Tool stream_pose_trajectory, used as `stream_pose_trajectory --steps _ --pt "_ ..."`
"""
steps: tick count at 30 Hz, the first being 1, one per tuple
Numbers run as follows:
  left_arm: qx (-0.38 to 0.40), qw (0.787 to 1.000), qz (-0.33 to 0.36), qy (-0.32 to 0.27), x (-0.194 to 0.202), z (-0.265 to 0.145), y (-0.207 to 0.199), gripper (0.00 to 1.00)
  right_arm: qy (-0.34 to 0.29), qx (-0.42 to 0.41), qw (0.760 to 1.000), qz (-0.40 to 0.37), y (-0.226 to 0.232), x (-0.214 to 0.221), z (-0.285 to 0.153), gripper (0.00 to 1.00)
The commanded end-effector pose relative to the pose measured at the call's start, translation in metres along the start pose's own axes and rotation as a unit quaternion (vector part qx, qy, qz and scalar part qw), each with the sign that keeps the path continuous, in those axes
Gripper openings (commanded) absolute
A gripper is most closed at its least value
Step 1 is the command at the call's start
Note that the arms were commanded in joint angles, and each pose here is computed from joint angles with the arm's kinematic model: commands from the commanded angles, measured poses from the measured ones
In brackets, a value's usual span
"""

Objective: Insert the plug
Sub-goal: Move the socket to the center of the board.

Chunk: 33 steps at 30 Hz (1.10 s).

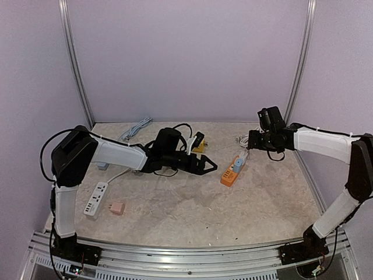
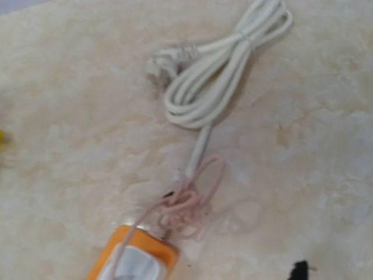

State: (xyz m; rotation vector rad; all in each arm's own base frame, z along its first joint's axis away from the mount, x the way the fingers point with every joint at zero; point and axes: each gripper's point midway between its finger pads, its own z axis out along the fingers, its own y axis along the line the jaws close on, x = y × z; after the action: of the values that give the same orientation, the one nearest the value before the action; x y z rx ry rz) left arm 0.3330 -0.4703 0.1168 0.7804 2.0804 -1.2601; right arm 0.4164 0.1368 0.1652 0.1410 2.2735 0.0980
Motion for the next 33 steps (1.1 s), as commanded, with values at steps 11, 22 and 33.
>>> stream_pose_trajectory --steps 11,22,33 --pt "-0.035 0.999 -0.028 -0.004 0.023 -0.028 0.003 0.99 0.034 0.03 0.998 -0.04 0.008 0.026 0.04 0.69" --pt "-0.033 0.999 -0.032 -0.006 0.024 -0.027 0.003 0.99 0.055 0.034 0.997 -0.052 0.014 0.035 0.044 0.69" --pt "-0.026 0.999 -0.03 -0.009 0.02 -0.026 0.002 0.99 0.066 0.045 0.995 -0.055 0.008 0.051 0.029 0.69"
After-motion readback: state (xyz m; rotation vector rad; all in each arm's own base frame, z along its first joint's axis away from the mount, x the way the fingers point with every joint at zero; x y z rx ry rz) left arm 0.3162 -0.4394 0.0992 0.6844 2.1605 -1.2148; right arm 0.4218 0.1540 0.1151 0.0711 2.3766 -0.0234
